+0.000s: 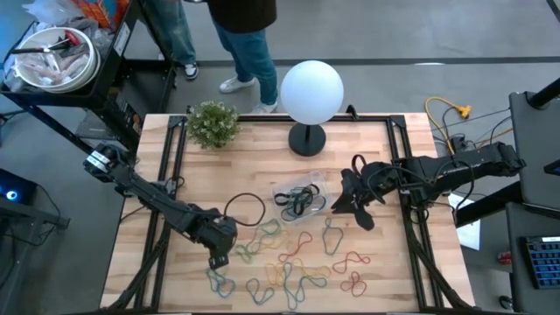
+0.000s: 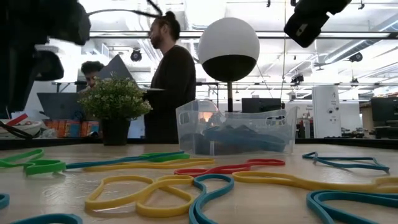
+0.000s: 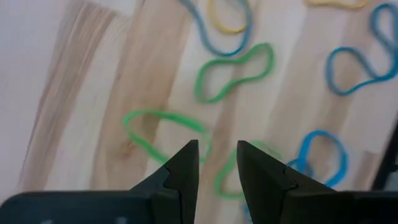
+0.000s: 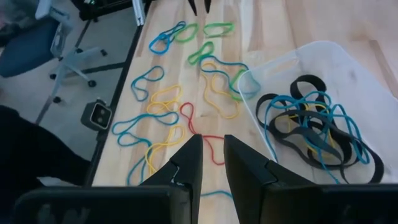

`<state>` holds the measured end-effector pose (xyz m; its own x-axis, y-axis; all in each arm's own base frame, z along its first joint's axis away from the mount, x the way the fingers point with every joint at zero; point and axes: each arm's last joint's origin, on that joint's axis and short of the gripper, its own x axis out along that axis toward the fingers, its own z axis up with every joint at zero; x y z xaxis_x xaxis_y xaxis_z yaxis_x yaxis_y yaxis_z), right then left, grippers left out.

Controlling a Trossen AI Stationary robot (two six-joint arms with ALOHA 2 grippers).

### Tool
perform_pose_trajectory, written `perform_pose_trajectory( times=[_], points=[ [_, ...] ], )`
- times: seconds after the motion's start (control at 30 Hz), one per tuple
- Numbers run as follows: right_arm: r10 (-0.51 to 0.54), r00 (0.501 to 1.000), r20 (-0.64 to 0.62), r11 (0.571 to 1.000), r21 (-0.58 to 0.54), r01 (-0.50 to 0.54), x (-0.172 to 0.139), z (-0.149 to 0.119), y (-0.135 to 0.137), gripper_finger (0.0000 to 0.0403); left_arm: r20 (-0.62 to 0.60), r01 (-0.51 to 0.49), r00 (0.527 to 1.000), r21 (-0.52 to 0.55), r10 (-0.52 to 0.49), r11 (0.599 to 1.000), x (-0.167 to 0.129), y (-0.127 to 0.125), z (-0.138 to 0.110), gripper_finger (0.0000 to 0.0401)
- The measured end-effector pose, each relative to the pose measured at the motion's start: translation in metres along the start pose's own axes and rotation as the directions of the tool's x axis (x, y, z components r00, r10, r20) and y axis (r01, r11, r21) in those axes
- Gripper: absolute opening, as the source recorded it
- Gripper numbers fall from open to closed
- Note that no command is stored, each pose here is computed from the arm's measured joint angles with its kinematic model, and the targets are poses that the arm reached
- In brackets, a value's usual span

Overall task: Pick and place rubber bands into bin
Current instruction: Put the green rubber band into the transparent bin

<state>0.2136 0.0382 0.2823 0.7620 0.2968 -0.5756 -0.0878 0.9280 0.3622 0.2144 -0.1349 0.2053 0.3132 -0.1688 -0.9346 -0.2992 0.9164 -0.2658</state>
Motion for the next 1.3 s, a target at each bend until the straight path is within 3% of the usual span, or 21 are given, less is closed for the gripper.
perform_pose_trajectory(
  times=[0.4,0.6,1.0,1.3],
  points=[
    [-0.022,1.0,0.017,0.999,0.039,0.021,0.0,0.001,0.0,0.0061,0.045,-0.159,0.986,-0.029,0.16,0.987,0.022,0.025,-0.015,0.0092],
    [-0.031,0.999,0.021,0.998,0.054,0.03,0.0,0.001,-0.001,0.0061,0.074,-0.133,0.988,0.013,0.132,0.991,0.034,0.031,-0.019,0.0093],
    [-0.065,0.997,0.033,0.996,0.057,0.063,0.0,0.001,0.0,0.0061,0.078,-0.157,0.985,0.006,0.156,0.988,0.04,0.041,-0.02,0.0093],
    [-0.065,0.997,0.032,0.997,0.053,0.063,0.0,0.001,-0.001,0.0061,0.114,-0.109,0.987,-0.019,0.11,0.994,0.049,0.047,-0.019,0.0093]
  ],
)
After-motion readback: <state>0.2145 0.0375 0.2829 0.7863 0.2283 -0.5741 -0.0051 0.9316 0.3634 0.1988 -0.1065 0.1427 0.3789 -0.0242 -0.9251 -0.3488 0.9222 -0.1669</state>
